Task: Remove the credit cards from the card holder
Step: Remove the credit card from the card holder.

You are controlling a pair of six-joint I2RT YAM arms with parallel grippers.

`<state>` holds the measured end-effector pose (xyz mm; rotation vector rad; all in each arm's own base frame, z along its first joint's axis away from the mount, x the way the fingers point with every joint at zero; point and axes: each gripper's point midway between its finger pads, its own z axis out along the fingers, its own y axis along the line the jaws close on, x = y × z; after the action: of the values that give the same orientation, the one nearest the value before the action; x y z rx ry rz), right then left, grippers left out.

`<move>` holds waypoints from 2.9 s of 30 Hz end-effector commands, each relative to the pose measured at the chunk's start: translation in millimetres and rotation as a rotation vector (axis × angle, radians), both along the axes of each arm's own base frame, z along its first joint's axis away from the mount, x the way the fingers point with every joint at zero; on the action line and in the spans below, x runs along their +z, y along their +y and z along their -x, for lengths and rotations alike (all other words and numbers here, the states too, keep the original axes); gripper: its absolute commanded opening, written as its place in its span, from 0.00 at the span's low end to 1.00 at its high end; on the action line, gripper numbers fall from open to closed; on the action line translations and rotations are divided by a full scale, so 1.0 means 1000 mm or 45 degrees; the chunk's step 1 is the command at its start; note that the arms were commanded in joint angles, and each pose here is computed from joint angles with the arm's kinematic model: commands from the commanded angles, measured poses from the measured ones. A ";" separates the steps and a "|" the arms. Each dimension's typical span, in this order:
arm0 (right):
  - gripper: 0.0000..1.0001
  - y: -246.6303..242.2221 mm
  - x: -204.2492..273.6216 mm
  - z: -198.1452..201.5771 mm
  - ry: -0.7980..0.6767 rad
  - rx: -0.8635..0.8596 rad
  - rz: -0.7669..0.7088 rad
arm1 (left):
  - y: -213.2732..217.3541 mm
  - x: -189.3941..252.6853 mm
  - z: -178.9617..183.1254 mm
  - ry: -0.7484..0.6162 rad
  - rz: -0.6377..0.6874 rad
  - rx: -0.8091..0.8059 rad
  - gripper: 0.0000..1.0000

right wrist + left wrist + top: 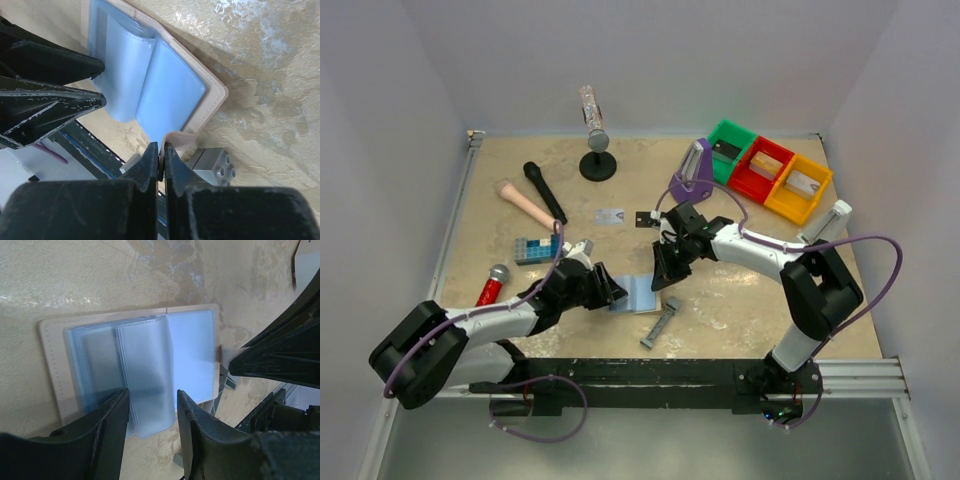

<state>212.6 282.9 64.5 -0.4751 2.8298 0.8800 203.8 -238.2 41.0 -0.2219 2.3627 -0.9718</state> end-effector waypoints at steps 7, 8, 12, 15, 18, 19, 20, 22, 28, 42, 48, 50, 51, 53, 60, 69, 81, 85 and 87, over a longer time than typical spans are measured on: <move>0.00 0.011 0.004 -0.002 0.003 0.020 -0.045 | -0.024 0.033 -0.011 -0.108 0.114 -0.090 0.47; 0.00 0.012 0.004 -0.001 0.004 0.023 -0.046 | -0.025 0.033 -0.011 -0.107 0.114 -0.099 0.47; 0.00 0.012 0.005 -0.002 0.003 0.021 -0.048 | -0.032 0.037 -0.012 -0.114 0.135 -0.132 0.47; 0.00 0.012 0.004 -0.002 0.004 0.025 -0.048 | -0.042 0.039 -0.010 -0.112 0.139 -0.188 0.47; 0.00 0.011 0.003 -0.001 0.006 0.025 -0.041 | -0.058 0.044 -0.006 -0.120 0.150 -0.280 0.47; 0.00 0.011 0.003 -0.002 0.004 0.025 -0.041 | -0.063 0.045 -0.003 -0.121 0.152 -0.319 0.47; 0.00 0.011 0.003 -0.002 0.000 0.027 -0.041 | -0.068 0.046 -0.001 -0.122 0.150 -0.346 0.47; 0.00 0.010 0.002 -0.002 0.001 0.026 -0.037 | -0.073 0.047 0.002 -0.128 0.143 -0.377 0.47; 0.00 0.008 0.003 -0.001 -0.008 0.029 -0.031 | -0.055 0.059 0.001 -0.213 0.139 -0.282 0.48; 0.00 0.006 0.000 0.001 -0.010 0.025 -0.027 | 0.029 0.018 -0.005 -0.116 -0.097 0.117 0.58; 0.00 0.005 -0.001 0.002 -0.006 0.022 -0.022 | 0.033 0.008 -0.002 -0.079 -0.133 0.125 0.58; 0.00 0.005 -0.001 0.002 -0.006 0.023 -0.025 | 0.033 0.007 -0.002 -0.074 -0.138 0.125 0.58; 0.00 0.005 0.000 0.002 -0.006 0.023 -0.025 | 0.033 0.006 -0.002 -0.070 -0.140 0.123 0.58; 0.00 0.005 0.000 0.002 -0.007 0.027 -0.026 | 0.032 0.004 -0.002 -0.061 -0.147 0.114 0.58; 0.00 0.005 -0.001 0.001 -0.005 0.024 -0.025 | 0.033 0.001 0.000 -0.043 -0.168 0.110 0.57; 0.00 0.006 -0.002 0.001 -0.005 0.024 -0.026 | 0.026 0.002 0.001 -0.042 -0.144 0.063 0.57; 0.00 0.009 -0.001 0.003 0.014 0.034 -0.047 | 0.002 0.010 0.005 -0.059 -0.029 -0.066 0.56; 0.00 0.010 0.001 0.003 0.016 0.037 -0.055 | -0.004 0.014 0.005 -0.065 0.004 -0.091 0.55; 0.00 0.010 0.001 0.003 0.014 0.037 -0.056 | -0.007 0.015 0.005 -0.069 0.018 -0.104 0.55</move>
<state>209.9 282.9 56.7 -0.4775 2.8529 0.8801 194.1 -229.0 38.5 -0.1590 2.3891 -0.9197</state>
